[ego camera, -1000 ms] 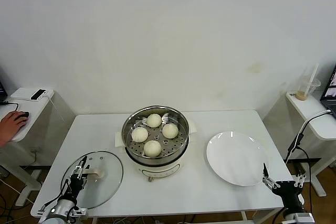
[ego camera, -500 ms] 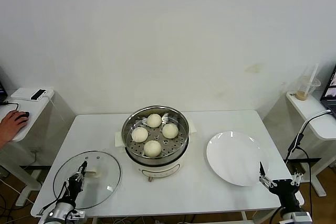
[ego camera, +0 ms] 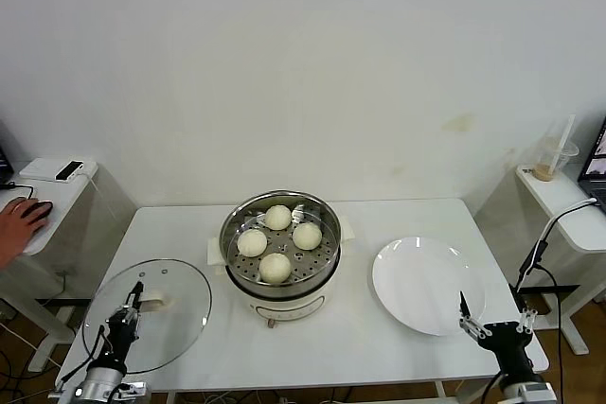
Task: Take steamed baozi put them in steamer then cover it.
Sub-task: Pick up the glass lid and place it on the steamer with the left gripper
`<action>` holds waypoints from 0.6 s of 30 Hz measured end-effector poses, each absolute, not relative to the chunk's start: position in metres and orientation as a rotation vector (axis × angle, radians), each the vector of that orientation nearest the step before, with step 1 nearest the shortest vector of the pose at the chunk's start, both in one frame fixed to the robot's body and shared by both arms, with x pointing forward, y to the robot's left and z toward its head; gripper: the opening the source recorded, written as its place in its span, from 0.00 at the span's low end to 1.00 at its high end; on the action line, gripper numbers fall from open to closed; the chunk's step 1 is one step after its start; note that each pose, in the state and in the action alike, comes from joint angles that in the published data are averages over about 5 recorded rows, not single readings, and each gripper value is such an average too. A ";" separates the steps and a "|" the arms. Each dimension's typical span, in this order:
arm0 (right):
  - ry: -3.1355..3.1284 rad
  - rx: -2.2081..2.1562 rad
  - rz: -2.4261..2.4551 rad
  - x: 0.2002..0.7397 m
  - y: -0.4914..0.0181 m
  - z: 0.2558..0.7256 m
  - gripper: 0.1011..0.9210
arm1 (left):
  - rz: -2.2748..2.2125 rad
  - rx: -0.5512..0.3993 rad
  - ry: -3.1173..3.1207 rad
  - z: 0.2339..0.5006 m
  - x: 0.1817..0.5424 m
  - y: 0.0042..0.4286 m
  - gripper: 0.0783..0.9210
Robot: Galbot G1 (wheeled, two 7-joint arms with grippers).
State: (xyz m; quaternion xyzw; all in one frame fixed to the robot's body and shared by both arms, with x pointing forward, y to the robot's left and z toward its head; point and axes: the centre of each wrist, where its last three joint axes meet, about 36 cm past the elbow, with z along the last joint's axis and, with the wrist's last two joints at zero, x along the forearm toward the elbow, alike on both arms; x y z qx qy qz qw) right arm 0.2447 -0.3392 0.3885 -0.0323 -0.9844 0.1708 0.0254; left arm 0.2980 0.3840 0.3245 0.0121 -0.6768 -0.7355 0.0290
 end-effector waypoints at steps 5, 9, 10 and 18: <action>-3.045 -0.066 0.539 0.246 -0.336 0.389 0.88 | -2.277 0.106 -2.062 0.347 0.303 0.392 0.07; -3.045 -0.049 0.541 0.247 -0.334 0.389 0.88 | -2.278 0.160 -2.041 0.367 0.309 0.401 0.07; -3.045 -0.046 0.541 0.247 -0.334 0.389 0.88 | -2.278 0.171 -2.036 0.372 0.310 0.404 0.07; -3.042 -0.040 0.545 0.248 -0.333 0.388 0.88 | -2.261 0.201 -2.033 0.407 0.320 0.406 0.07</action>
